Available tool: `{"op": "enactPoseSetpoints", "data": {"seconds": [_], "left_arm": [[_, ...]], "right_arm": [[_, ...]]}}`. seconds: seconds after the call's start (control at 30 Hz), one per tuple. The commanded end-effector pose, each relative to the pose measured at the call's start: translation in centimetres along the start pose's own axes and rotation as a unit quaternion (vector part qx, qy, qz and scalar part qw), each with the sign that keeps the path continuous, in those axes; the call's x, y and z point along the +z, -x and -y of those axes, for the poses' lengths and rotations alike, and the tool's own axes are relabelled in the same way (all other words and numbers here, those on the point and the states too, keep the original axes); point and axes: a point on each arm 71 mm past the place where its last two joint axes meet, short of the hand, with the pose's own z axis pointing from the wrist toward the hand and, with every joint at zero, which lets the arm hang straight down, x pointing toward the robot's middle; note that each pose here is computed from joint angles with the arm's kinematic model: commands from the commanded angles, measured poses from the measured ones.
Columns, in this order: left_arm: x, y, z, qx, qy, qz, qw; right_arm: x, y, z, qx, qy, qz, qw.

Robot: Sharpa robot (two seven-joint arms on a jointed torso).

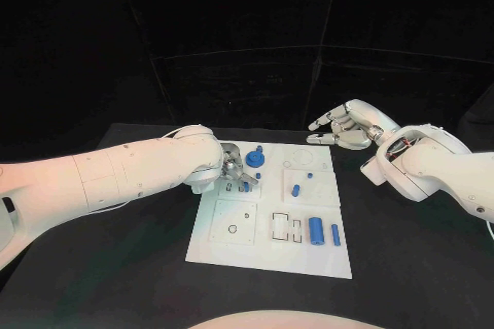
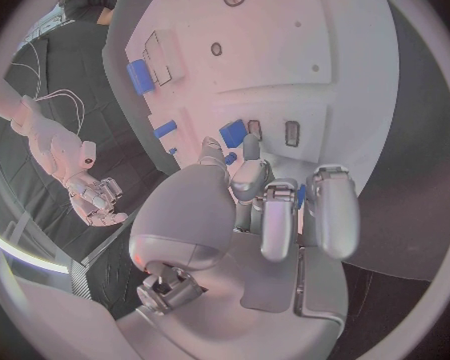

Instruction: Assemble the parts on the task board

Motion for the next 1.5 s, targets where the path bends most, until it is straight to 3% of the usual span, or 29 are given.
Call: {"op": "enactPoseSetpoints", "data": {"seconds": [0.03,0.97,1.27,1.5], "left_arm": [[-0.03,0.09,0.23,0.016,0.002,0.005,1.000],[-0.15,-0.23,0.69,0.026,-0.007,-0.005,1.000],[-0.27,-0.01,0.88,-0.017,-0.032,0.010,0.999],[-0.59,0.05,0.48,-0.038,-0.039,0.012,0.998]], "right_arm": [[0.13,-0.03,-0.19,-0.013,0.006,-0.004,1.000],[0.79,-0.41,-0.20,-0.015,0.004,-0.008,1.000],[0.98,-0.46,-0.11,-0.016,0.003,-0.009,1.000],[1.04,-0.46,-0.01,-0.016,0.000,-0.009,1.000]]}}
